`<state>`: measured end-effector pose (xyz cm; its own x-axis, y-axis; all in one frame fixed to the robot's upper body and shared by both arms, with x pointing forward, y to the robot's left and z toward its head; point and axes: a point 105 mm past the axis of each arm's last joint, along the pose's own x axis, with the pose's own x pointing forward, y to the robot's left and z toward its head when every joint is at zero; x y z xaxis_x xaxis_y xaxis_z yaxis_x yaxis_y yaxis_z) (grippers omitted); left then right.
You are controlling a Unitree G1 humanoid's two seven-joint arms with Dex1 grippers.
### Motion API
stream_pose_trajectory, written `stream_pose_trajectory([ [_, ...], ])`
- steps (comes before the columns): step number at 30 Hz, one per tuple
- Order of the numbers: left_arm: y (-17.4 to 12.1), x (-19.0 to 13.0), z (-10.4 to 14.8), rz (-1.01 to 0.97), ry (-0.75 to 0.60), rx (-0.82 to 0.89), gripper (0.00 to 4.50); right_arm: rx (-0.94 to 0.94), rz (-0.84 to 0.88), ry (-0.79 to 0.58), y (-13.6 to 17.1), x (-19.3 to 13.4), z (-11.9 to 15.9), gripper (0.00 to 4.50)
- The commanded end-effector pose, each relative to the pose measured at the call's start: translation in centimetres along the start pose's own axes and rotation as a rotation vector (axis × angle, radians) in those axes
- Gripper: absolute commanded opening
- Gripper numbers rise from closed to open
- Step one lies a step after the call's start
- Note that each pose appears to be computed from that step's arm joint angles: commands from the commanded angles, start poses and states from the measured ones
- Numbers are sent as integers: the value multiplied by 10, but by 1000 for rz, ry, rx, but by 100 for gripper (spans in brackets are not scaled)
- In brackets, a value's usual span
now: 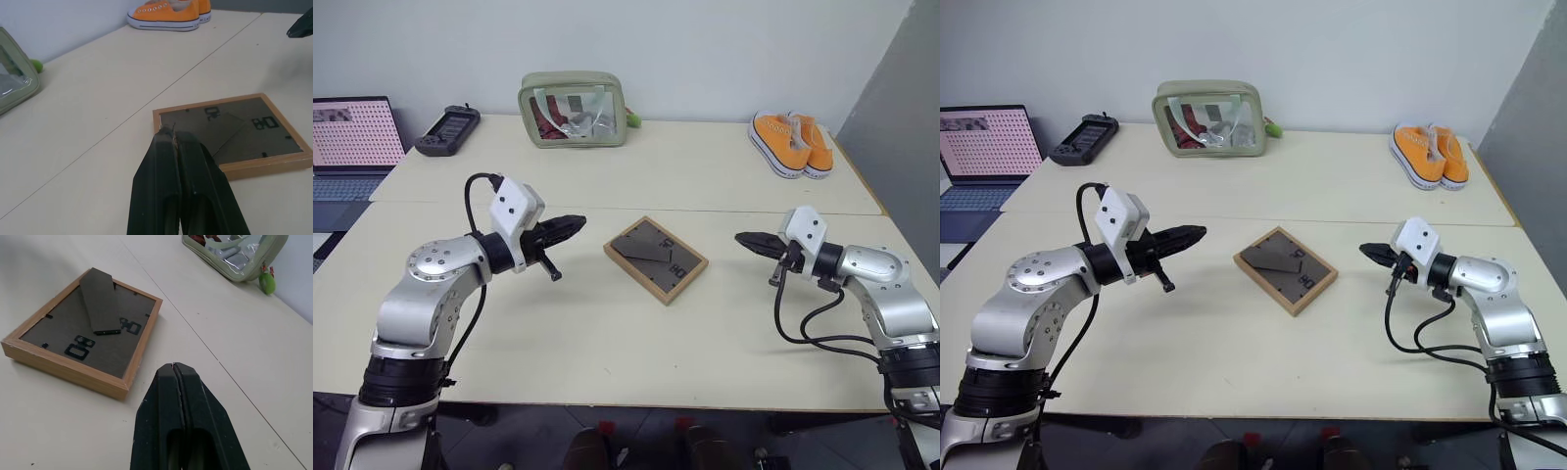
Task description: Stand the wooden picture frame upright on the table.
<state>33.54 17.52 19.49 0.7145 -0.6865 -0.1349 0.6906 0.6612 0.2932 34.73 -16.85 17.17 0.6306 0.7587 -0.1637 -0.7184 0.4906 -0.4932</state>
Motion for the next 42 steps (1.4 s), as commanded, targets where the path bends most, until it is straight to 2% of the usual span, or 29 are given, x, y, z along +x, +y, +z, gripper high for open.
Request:
stream_pose_trajectory([
  [1,1,-6,-2,-5,10,36,3,-37,-20,-37,-2,2,11,0],
  [12,2,-6,6,-13,-5,38,3,-38,-18,-38,-5,3,10,0],
  [17,2,-1,-40,13,97,-23,3,-19,-45,-10,-1,13,-12,0],
  [25,2,36,-78,59,125,-82,3,19,-128,-4,-6,38,-32,0],
  [34,-1,76,-77,28,97,-85,3,53,-199,20,-14,50,-49,0],
  [38,-6,86,-73,-6,86,-76,3,67,-200,47,-5,52,-62,0],
  [42,-5,88,-70,-15,81,-73,3,80,-185,23,9,54,-62,0],
])
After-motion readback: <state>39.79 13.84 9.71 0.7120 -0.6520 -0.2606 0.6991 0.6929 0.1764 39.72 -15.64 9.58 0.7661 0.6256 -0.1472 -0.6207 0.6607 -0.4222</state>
